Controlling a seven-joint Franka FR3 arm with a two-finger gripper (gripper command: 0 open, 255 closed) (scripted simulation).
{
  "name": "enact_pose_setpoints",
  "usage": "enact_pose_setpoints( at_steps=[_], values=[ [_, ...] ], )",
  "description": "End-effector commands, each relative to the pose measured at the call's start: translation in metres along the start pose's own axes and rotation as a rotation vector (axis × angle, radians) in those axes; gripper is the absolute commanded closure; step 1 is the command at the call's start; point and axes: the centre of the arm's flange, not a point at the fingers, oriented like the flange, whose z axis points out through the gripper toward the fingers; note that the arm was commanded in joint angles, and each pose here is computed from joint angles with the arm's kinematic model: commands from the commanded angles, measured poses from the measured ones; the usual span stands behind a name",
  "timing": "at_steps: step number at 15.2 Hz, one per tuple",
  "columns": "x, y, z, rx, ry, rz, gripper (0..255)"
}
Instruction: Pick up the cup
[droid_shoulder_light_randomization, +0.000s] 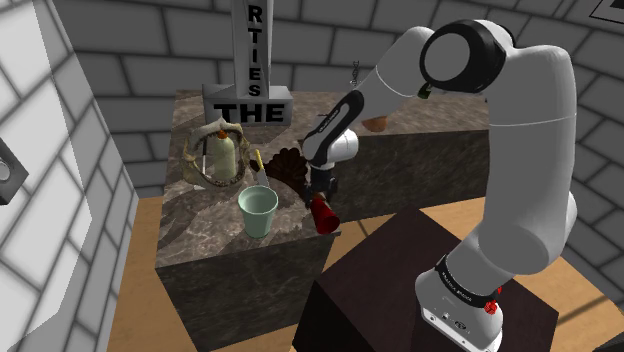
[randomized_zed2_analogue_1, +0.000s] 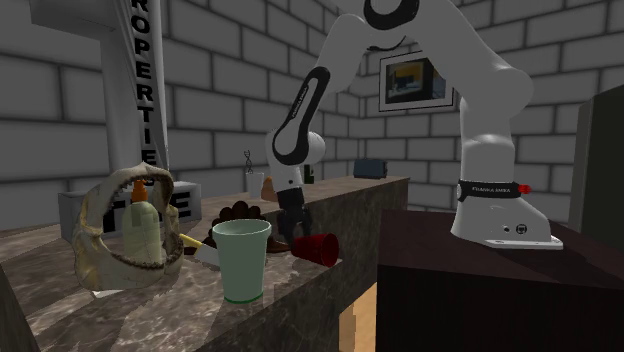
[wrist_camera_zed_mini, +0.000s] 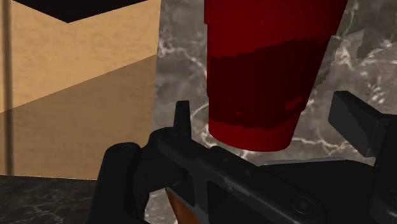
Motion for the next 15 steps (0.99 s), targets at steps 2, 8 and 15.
enact_pose_setpoints(
  at_steps=[2, 8, 15],
  values=[
    [0.001, 0.0, 0.005, 0.0, 0.0, 0.0, 255],
    [0.001, -0.001, 0.005, 0.0, 0.0, 0.0, 255],
    [-0.005, -0.002, -0.015, 0.0, 0.0, 0.0, 255]
  ],
)
